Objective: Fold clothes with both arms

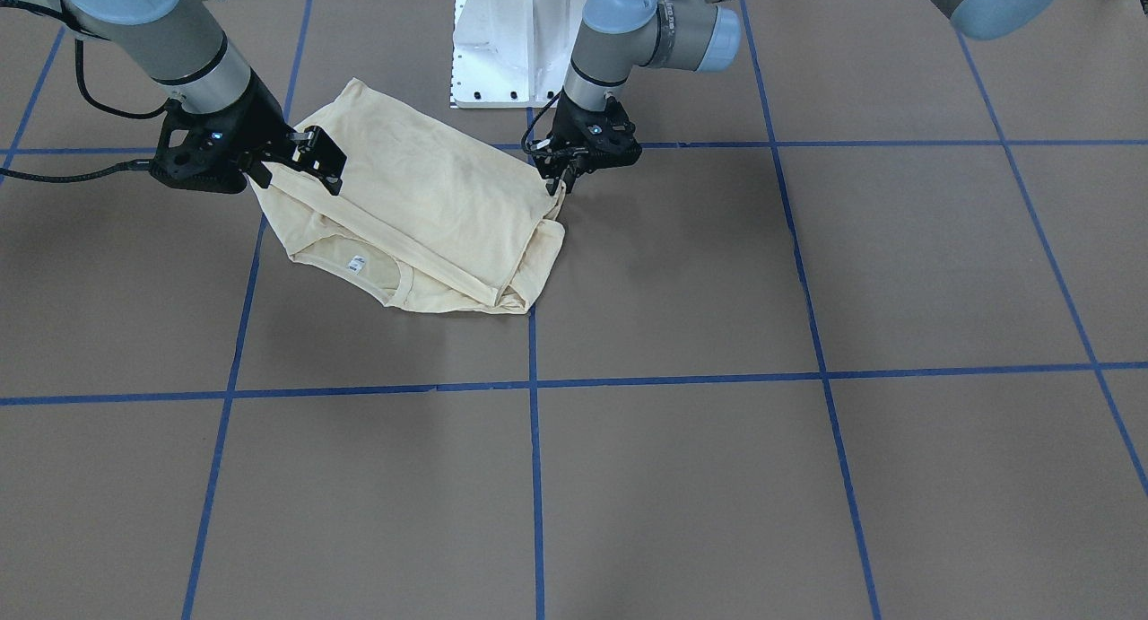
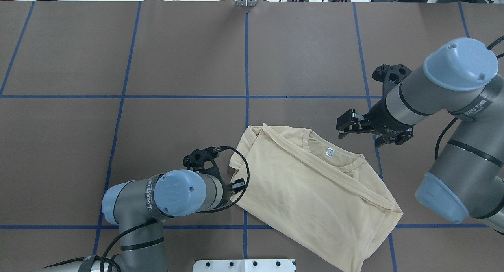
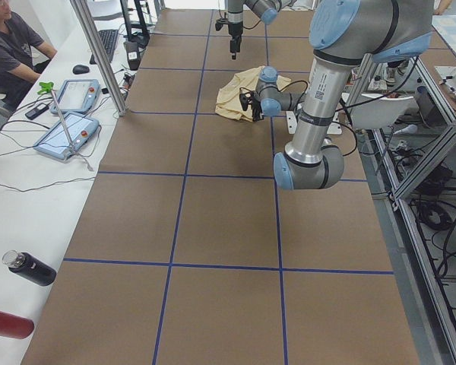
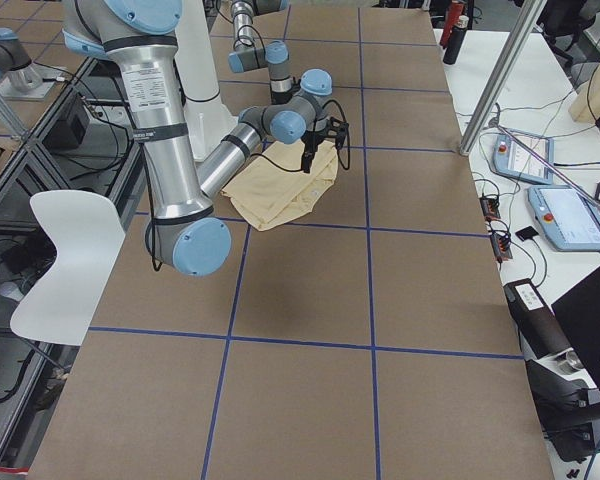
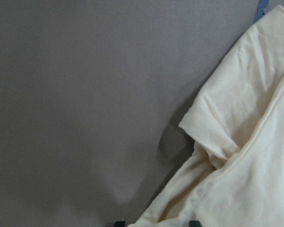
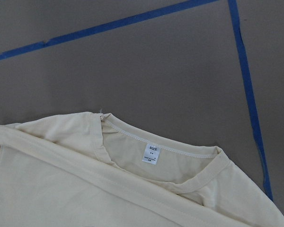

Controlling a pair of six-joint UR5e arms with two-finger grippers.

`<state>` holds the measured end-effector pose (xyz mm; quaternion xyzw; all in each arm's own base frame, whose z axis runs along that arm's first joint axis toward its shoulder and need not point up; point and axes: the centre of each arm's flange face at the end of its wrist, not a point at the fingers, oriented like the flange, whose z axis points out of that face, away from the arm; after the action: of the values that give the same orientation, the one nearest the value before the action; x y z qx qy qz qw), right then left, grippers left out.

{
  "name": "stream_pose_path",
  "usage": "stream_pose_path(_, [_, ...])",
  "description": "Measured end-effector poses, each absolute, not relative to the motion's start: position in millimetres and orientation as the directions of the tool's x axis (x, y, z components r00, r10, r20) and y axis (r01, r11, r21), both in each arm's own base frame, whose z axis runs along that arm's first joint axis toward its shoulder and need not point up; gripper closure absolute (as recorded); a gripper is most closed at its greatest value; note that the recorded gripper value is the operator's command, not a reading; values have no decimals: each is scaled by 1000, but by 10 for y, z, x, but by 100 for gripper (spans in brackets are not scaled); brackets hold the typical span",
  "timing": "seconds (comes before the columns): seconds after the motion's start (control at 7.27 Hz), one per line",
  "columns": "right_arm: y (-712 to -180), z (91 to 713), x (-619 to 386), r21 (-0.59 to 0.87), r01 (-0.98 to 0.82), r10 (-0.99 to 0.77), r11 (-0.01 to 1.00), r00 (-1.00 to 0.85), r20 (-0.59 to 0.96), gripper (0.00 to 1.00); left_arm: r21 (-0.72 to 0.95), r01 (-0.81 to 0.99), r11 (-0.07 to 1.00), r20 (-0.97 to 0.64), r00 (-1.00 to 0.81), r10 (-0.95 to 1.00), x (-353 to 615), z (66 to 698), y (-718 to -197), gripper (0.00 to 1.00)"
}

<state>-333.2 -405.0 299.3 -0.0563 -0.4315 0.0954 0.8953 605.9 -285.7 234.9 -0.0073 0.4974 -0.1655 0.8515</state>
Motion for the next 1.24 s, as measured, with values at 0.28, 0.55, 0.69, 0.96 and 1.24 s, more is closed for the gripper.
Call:
stream_pose_path(0.28, [-4058, 3015, -3320, -186, -125, 223, 975, 611, 759, 0, -184, 278, 943, -846, 443, -296, 6042, 2300, -2859, 100])
stream_pose_path(0.55, [-4096, 3024, -3267, -188, -135, 231, 973, 609, 759, 0, -187, 291, 938, -847, 436, -304, 6009, 2250, -2935, 100])
stream_pose_path(0.69, [-4113, 3026, -3243, -189, -139, 235, 972, 607, 759, 0, -185, 310, 933, -847, 431, -311, 5957, 2252, -3060, 100])
stream_pose_path(0.96, [-4133, 3022, -3204, -189, -146, 239, 971, 605, 760, 0, -177, 364, 914, -845, 420, -331, 5835, 2249, -3436, 100])
stream_pose_path(1.24, [-4139, 3018, -3178, -189, -152, 243, 970, 604, 759, 0, -168, 418, 893, -834, 422, -355, 5908, 2204, -3892, 100])
